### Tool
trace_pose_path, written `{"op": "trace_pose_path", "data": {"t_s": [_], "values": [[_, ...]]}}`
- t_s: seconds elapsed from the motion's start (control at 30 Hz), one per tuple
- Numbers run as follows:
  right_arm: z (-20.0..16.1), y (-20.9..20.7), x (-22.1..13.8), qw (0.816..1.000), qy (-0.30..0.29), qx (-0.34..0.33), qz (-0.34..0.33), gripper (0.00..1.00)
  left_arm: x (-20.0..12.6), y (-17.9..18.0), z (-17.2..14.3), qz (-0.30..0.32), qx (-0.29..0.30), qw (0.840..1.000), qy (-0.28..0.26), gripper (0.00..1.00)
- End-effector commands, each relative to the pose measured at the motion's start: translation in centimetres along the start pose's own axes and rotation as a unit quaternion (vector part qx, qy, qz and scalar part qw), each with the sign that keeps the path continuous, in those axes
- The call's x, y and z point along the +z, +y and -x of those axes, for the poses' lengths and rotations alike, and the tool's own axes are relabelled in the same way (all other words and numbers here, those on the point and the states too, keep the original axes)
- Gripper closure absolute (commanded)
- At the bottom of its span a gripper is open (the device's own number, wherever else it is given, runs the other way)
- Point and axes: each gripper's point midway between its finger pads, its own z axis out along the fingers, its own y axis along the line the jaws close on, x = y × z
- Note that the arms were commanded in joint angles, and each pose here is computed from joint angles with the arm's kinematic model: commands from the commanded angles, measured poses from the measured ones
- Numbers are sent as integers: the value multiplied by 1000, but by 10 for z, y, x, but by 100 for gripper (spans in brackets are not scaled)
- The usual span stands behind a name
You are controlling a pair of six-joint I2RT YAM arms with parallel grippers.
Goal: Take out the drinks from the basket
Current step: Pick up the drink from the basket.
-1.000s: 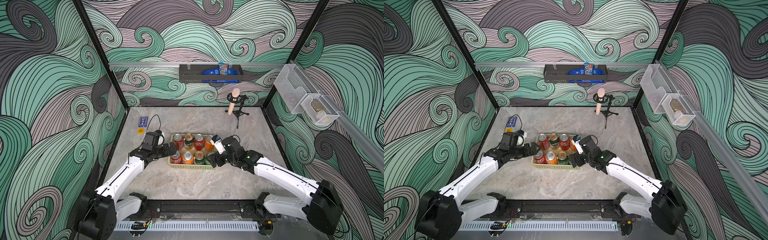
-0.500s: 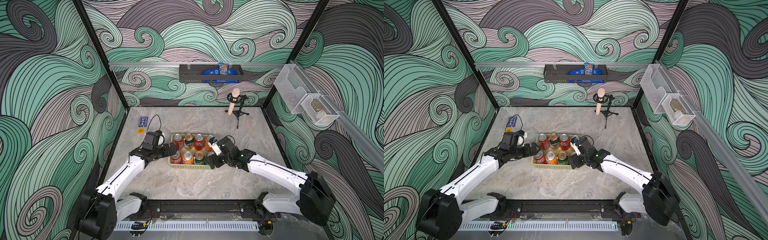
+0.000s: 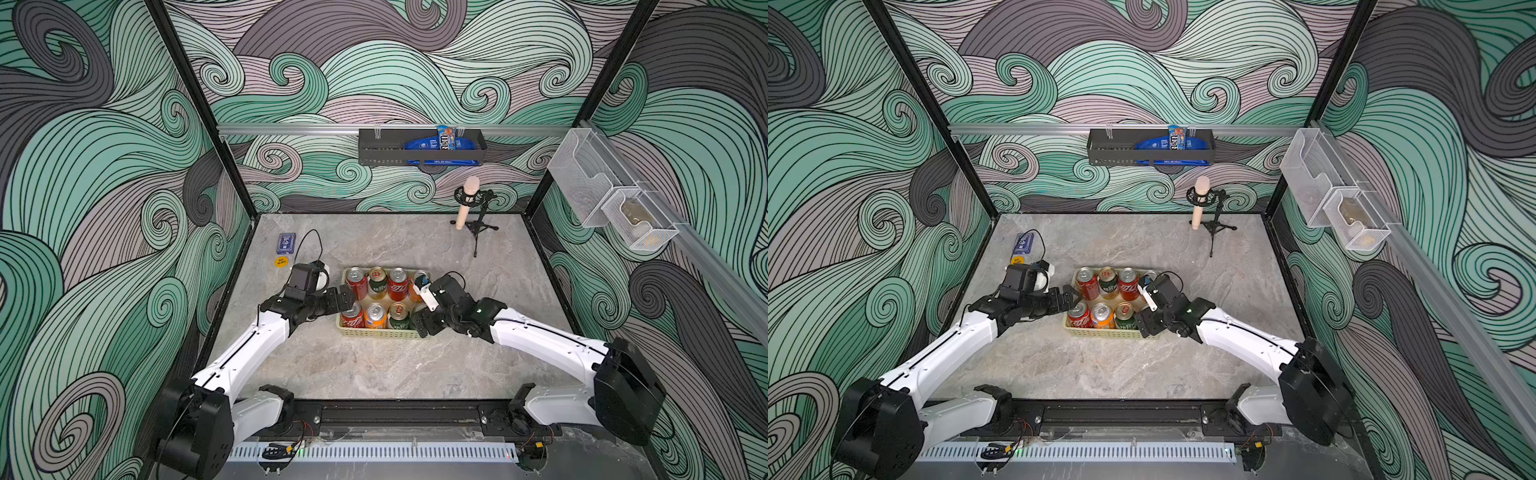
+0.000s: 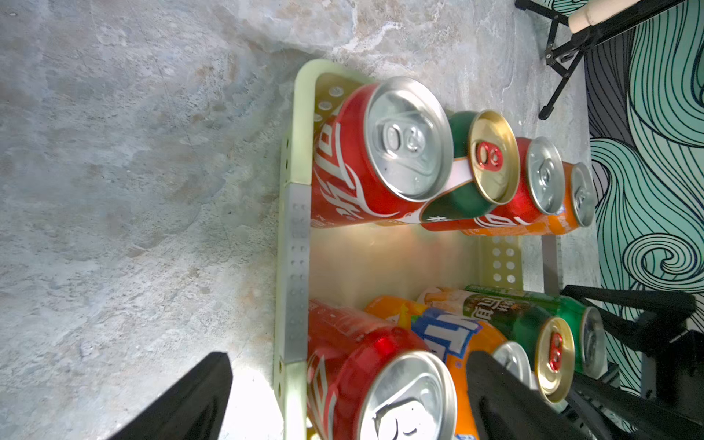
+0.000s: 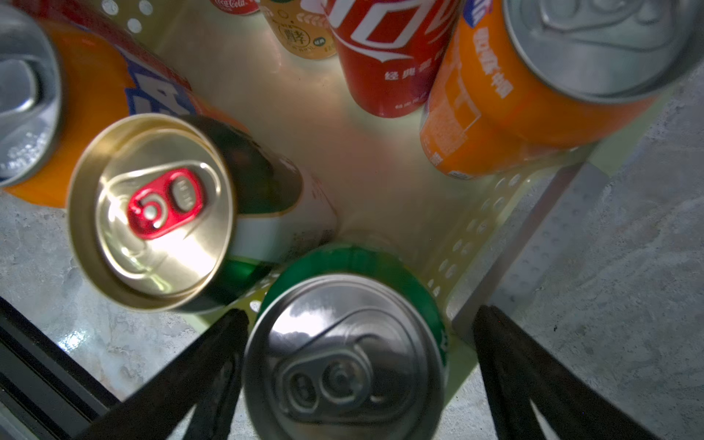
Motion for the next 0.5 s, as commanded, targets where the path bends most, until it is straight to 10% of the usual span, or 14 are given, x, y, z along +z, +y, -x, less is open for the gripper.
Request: {"op": "trace_pose_path", "data": {"t_s": [0.0,0.47], "values": [[1,8,1,1000,-2,-1,9,11,-8,-13,9,-18,17,1000,-12,1],[-4,11,7,1000,1,2,1,28,-11,-15,8,-25,16,999,-18,1]]}}
